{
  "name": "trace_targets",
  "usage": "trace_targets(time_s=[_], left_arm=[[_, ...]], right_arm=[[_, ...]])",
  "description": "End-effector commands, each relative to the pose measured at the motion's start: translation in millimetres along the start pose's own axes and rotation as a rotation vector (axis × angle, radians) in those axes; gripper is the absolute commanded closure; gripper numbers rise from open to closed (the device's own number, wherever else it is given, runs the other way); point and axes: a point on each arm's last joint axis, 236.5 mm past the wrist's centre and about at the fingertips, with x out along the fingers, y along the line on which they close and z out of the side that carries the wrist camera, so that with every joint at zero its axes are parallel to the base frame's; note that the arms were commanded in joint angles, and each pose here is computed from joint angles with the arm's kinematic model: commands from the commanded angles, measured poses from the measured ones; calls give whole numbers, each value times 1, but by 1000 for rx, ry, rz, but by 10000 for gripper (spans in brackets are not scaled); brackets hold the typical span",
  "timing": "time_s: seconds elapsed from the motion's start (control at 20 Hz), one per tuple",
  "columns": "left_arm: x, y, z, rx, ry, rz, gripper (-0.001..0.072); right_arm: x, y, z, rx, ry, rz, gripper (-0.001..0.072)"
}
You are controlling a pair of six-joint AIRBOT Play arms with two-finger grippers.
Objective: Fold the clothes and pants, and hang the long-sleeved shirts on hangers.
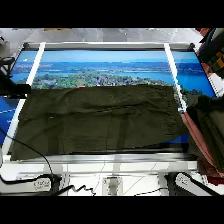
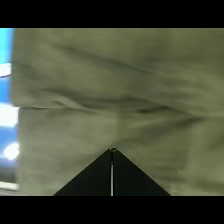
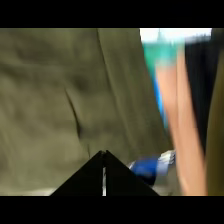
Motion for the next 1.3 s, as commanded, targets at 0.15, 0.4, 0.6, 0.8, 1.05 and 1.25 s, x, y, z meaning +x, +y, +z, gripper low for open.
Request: trace_targets(time_s=[0.15,0.4,0.6,0.8,1.05,1.25], left_arm=[[8,-33,-75,-112,-158,-300,654],[52,-8,-133,-390,-140,-320,-5],[54,30,-149,-540,-150,-277,-4],[53,66,-171,-674,-153,-223,-3],[69,92,-227,-747,-31,-108,-2],[82,92,-258,-812,38,-91,-2]], right_arm=[[63,-15,-113,492,-26,35,170],[85,-33,-103,605,-103,9,82],[104,-57,-83,738,-175,-6,97],[127,-71,-56,903,-263,55,104],[147,-59,-49,876,-243,148,393],[124,-59,-30,735,-325,128,672]])
